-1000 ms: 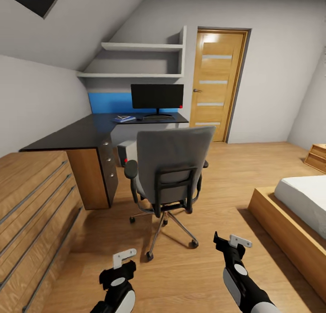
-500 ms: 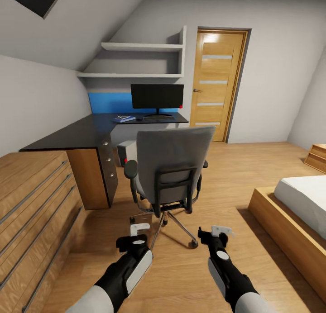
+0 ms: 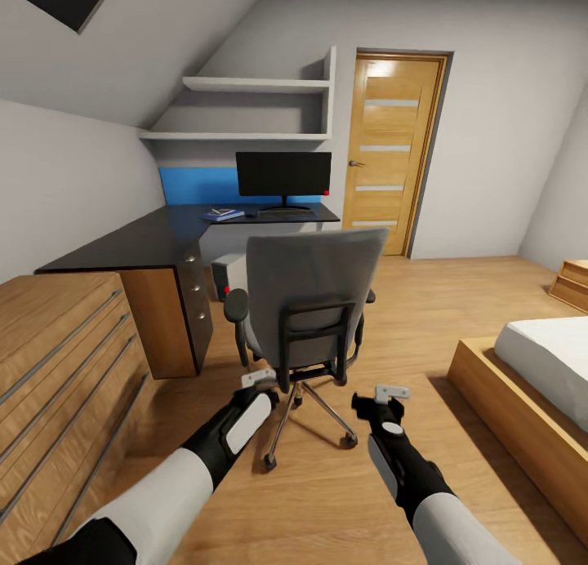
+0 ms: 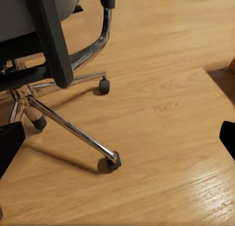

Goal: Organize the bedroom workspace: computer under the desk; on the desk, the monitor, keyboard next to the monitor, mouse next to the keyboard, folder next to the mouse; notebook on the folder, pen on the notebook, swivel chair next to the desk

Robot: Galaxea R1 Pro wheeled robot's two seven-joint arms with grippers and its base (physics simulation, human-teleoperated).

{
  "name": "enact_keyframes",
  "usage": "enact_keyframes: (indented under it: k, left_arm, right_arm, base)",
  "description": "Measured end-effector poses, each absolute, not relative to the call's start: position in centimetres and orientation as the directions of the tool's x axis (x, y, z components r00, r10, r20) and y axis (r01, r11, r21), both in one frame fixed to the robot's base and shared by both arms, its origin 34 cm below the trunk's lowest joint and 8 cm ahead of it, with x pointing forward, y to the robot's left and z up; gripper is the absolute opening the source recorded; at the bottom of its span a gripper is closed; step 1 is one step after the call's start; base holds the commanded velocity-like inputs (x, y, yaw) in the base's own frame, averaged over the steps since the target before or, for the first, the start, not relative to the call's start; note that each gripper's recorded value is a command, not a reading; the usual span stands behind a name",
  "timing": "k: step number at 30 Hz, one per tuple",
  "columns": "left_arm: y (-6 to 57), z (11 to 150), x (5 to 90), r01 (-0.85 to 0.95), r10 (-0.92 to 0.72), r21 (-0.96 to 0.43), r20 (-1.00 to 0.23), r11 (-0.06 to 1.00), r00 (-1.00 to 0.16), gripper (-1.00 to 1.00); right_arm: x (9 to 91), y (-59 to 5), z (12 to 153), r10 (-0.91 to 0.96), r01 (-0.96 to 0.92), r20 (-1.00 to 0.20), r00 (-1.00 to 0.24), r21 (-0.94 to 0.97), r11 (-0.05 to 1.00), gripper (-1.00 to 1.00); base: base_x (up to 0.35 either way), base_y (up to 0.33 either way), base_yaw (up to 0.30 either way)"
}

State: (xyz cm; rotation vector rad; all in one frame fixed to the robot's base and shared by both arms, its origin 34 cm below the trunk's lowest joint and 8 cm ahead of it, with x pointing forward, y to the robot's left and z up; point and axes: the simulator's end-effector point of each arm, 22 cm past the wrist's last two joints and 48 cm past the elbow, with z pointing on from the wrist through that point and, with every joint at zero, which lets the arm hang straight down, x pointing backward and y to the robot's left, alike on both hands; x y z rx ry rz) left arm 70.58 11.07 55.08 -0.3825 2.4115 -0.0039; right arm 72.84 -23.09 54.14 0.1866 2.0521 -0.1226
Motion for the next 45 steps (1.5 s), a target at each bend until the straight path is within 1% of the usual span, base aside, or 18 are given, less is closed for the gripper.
enact_keyframes:
  k: [6, 9, 11, 15, 20, 34, 39, 45]
  left_arm:
    - [10.7, 55.8, 71.4, -0.296, -0.327, -0.161, -0.653, 0.942, -0.683, 1.0]
    - [10.2, 55.8, 71.6, -0.282, -0.322, -0.172, -0.664, 0.944, -0.674, 1.0]
    - [9.7, 55.5, 71.5, -0.255, -0.297, -0.164, -0.672, 0.953, -0.678, 1.0]
    - [7.0, 54.5, 70.9, -0.112, -0.168, -0.126, -0.703, 0.986, -0.691, 1.0]
    - [5.8, 54.7, 71.0, -0.057, -0.124, -0.115, -0.74, 0.992, -0.661, 1.0]
    - [6.2, 54.1, 70.8, -0.062, -0.119, -0.104, -0.741, 0.993, -0.661, 1.0]
    - [6.3, 54.1, 70.8, -0.064, -0.121, -0.104, -0.741, 0.992, -0.66, 1.0]
    - [6.3, 54.4, 71.0, -0.072, -0.13, -0.11, -0.75, 0.991, -0.649, 1.0]
  right_arm:
    - [72.3, -23.2, 52.8, 0.076, 0.18, -0.869, -0.488, -0.015, 0.984, 1.0]
    - [72.1, -23.2, 52.4, 0.075, 0.178, -0.865, -0.496, -0.017, 0.984, 1.0]
    - [72.0, -23.2, 52.3, 0.075, 0.177, -0.865, -0.496, -0.017, 0.984, 1.0]
    - [72.1, -22.8, 52.4, 0.08, 0.176, -0.872, -0.483, -0.008, 0.984, 1.0]
    - [72.0, -22.9, 52.4, 0.08, 0.179, -0.876, -0.476, -0.007, 0.984, 1.0]
    - [71.9, -22.8, 52.2, 0.083, 0.182, -0.875, -0.478, -0.005, 0.983, 1.0]
    - [71.9, -22.8, 52.3, 0.083, 0.181, -0.875, -0.477, -0.005, 0.983, 1.0]
    - [71.9, -22.9, 52.3, 0.083, 0.181, -0.875, -0.477, -0.006, 0.983, 1.0]
  base:
    - [0.0, 0.0, 0.0]
    - [0.0, 0.0, 0.0]
    - [0.0, 0.0, 0.0]
    - [0.002, 0.0, 0.0]
    - [0.162, -0.034, 0.0]
    - [0.131, -0.094, 0.0]
    - [0.06, -0.034, 0.0]
    - [0.186, -0.007, 0.0]
